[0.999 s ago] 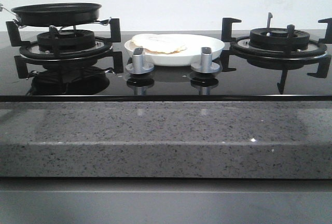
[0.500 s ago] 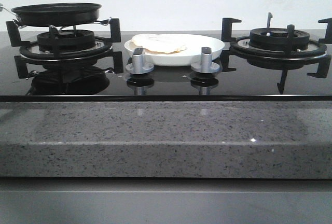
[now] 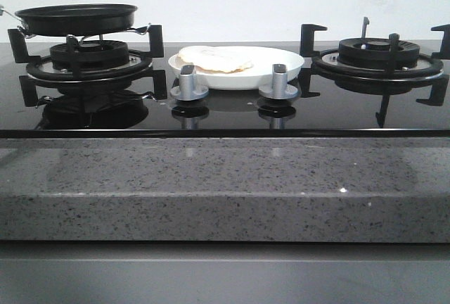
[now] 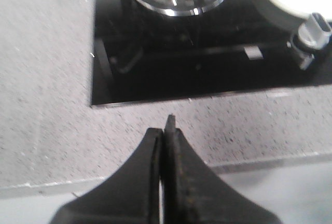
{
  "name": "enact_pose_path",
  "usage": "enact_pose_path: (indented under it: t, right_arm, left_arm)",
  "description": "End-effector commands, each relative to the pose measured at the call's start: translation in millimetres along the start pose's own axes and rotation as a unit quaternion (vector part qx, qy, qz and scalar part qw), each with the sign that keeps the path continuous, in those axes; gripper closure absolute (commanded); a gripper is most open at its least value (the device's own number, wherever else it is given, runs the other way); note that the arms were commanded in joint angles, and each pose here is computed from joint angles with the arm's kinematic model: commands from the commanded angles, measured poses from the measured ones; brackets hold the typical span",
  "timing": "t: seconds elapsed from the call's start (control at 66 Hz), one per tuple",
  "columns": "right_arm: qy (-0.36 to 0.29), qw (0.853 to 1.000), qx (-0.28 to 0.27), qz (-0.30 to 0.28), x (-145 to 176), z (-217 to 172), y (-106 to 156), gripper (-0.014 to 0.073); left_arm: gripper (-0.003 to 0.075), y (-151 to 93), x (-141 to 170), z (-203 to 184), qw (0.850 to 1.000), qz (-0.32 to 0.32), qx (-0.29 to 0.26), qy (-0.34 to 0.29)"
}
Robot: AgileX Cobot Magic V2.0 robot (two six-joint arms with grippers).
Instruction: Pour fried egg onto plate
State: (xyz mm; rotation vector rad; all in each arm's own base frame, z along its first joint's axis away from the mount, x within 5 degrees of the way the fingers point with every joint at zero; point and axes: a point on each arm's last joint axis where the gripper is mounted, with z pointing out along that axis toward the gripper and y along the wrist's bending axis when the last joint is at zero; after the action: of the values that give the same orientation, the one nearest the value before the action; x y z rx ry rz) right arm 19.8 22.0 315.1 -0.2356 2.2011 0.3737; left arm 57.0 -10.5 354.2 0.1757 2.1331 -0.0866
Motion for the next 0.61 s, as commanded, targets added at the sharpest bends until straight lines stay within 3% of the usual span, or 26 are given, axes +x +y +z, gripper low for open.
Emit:
enact_pose_path:
  t: [0.0, 0.136, 0.591]
  right_arm:
    - [-0.034, 0.999, 0.001, -0.006, -10.4, -2.4, 0.7, 0.0663]
    - [-0.034, 0.999, 0.001, -0.006, -10.4, -2.4, 0.7, 0.0663]
    - [-0.034, 0.999, 0.001, -0.006, -10.4, -2.4, 0.7, 0.0663]
  left_arm:
    - [0.074, 0.2, -2.0, -9.3, 0.996, -0.004, -0.009, -0.09]
    - [0.0741, 0.5, 13.0, -7.3, 0.986, -0.005, -0.016, -0.166]
    - [0.0741, 7.2, 83.7, 42.6, 0.959, -0.034, -0.05, -0.276]
